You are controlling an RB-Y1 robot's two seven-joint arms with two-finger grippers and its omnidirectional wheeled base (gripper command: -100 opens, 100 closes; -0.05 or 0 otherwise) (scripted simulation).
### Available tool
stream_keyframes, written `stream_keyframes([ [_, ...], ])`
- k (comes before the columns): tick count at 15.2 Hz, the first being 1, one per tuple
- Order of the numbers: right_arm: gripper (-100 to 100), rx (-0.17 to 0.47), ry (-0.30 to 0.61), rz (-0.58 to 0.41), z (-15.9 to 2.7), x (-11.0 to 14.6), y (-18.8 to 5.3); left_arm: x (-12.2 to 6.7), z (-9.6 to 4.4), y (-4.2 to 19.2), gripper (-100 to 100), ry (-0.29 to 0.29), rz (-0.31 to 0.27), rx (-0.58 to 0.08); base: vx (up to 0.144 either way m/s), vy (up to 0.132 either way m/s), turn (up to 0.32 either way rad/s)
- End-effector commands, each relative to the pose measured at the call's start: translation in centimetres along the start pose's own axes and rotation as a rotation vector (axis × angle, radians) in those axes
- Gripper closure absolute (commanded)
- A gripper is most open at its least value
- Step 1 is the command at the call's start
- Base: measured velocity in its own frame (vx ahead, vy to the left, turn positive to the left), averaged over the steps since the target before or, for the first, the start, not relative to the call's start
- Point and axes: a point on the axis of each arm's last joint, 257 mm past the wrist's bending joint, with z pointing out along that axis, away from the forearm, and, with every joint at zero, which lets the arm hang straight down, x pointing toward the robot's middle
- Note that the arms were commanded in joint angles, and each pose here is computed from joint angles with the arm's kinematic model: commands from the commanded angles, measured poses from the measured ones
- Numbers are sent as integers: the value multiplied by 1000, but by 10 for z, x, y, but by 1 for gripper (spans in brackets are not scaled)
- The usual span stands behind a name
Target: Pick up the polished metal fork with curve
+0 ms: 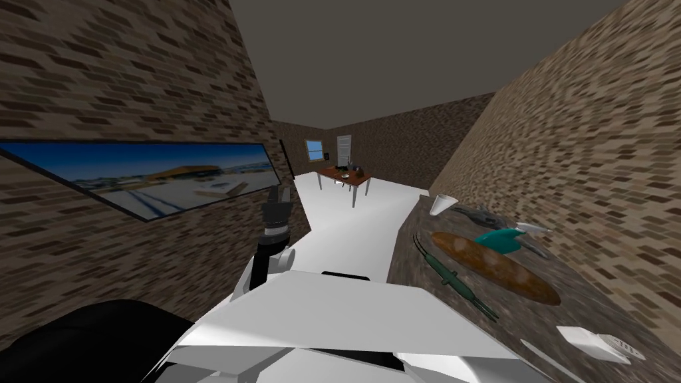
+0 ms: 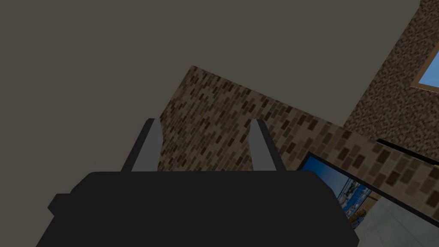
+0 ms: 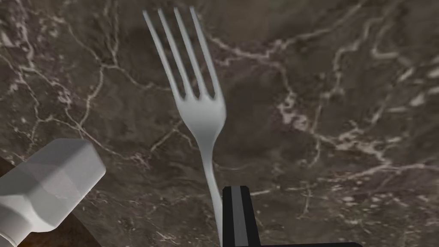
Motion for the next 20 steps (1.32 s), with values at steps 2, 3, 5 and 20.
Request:
stream_keyframes([
  [2, 100, -1, -10, -14, 4, -20, -23, 0, 0, 0, 0, 0, 0, 0, -77, 9, -71],
  [3, 100, -2, -12, -19, 5, -27, -32, 0, 0, 0, 0, 0, 0, 0, -160, 23, -87],
  [5, 100, -2, -14, -24, 6, -34, -40, 0, 0, 0, 0, 0, 0, 0, -133, 8, -43],
  [20, -100, 24, 95, 13, -22, -25, -92, 0, 0, 0, 0, 0, 0, 0, -105, 27, -19],
])
